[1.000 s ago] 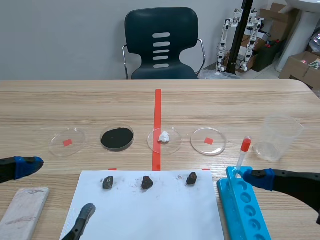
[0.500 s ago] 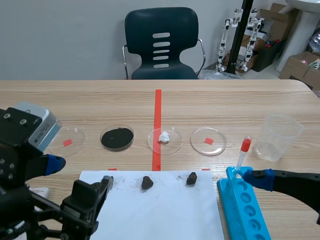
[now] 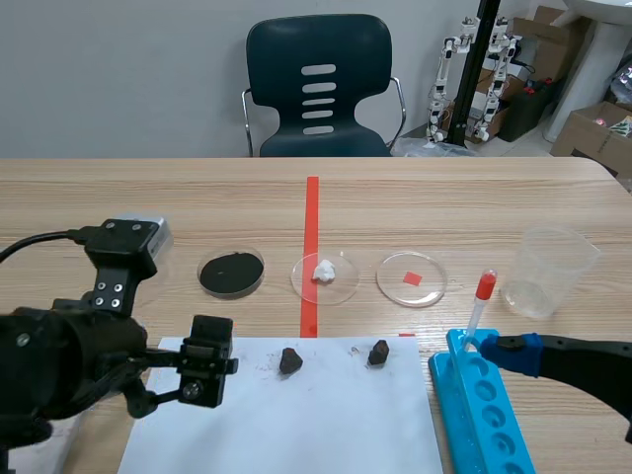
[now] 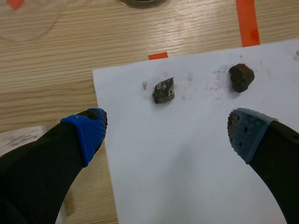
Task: Pick up the left mineral with the left hand
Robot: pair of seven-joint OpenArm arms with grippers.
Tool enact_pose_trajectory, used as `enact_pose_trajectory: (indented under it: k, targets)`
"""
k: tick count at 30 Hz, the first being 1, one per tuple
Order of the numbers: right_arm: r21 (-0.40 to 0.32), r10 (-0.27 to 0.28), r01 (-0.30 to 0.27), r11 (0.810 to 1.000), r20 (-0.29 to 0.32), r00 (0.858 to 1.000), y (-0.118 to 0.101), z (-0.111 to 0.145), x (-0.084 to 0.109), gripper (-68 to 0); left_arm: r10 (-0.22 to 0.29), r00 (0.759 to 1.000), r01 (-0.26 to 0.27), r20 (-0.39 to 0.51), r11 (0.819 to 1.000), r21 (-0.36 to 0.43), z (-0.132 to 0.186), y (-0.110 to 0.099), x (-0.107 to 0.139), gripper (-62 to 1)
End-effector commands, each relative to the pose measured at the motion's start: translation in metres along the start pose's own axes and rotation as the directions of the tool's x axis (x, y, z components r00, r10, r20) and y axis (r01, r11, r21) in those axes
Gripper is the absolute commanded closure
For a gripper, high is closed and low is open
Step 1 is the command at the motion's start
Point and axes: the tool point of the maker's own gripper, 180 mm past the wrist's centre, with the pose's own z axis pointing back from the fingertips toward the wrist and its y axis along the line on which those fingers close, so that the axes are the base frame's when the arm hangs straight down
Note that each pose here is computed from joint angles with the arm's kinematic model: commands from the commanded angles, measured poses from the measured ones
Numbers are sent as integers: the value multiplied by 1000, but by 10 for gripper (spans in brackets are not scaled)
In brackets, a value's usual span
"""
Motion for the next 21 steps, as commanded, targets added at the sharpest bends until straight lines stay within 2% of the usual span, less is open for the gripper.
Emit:
enact_pose_trajectory:
  k: [1,5,10,21]
  targets:
    - [-14,6,-6,1000,42,999,-4,-2,12,-606,18,1000,-18,23,1000,14,0,1,12,-542]
    - [-14,6,-6,1000,42,999,-4,-2,12,-606,52,999,-51,-8,997,61,-10,5,17,-542]
    - [-14,6,-6,1000,42,999,-4,-2,12,-606,84,992,-74,-96,992,106,-24,6,10,-542]
    - [-14,6,-6,1000,42,999,-4,-2,12,-606,107,969,-82,-221,989,121,-46,-9,0,-542]
